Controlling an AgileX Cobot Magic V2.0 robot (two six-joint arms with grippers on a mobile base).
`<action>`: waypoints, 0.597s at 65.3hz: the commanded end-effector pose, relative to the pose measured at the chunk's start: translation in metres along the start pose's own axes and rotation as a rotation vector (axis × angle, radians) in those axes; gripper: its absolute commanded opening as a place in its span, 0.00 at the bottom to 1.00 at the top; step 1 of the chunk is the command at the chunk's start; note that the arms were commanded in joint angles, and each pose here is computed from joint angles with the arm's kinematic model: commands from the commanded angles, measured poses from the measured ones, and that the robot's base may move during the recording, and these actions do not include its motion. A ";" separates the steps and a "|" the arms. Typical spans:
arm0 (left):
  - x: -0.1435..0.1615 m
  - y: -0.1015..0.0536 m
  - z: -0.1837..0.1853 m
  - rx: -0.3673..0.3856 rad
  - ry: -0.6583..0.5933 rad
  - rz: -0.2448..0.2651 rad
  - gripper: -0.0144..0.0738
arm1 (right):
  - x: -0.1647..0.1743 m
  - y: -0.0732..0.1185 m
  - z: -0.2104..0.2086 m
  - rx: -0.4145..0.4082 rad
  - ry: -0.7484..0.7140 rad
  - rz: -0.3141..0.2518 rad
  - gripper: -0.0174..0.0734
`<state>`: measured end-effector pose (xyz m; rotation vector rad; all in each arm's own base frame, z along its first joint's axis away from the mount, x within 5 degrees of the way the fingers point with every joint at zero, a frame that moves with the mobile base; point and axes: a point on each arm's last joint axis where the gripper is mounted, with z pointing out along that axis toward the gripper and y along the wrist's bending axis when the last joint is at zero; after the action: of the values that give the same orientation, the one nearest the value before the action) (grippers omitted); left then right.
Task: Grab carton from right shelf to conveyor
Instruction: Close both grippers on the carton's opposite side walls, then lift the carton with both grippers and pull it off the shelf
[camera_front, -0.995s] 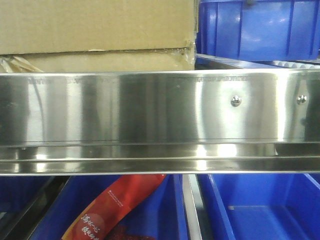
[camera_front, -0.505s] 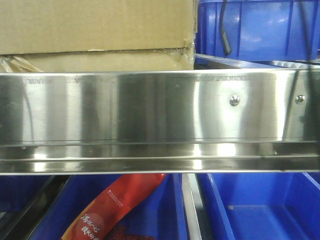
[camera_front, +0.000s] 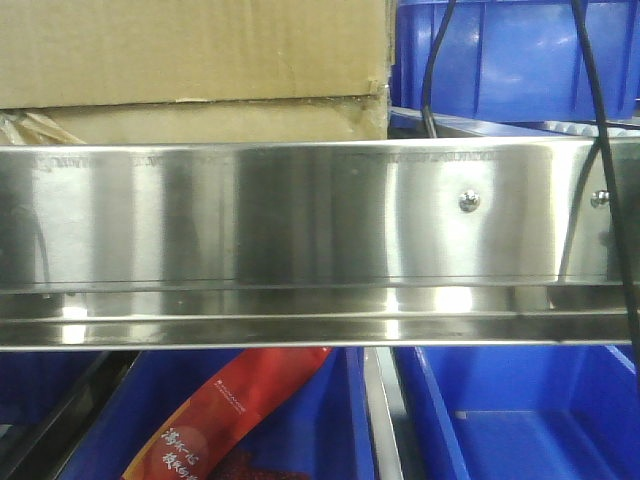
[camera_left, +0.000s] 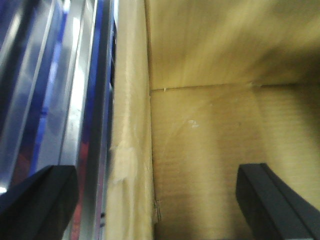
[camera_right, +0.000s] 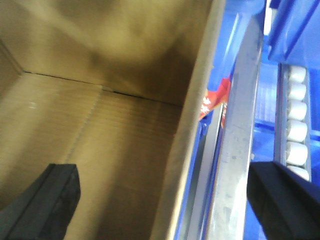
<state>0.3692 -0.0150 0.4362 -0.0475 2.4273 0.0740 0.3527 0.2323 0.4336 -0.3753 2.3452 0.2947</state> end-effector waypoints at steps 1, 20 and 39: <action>-0.001 0.001 -0.002 0.001 -0.014 -0.005 0.77 | -0.002 -0.003 0.003 0.015 -0.014 -0.002 0.81; -0.002 0.002 -0.002 -0.008 -0.014 -0.002 0.69 | 0.000 -0.002 0.015 0.021 0.008 -0.004 0.62; -0.002 0.002 -0.002 -0.006 -0.014 -0.002 0.19 | -0.001 -0.003 0.006 0.017 -0.009 -0.003 0.12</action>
<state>0.3706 -0.0096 0.4347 -0.0573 2.4303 0.1168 0.3622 0.2344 0.4195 -0.3773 2.3798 0.2558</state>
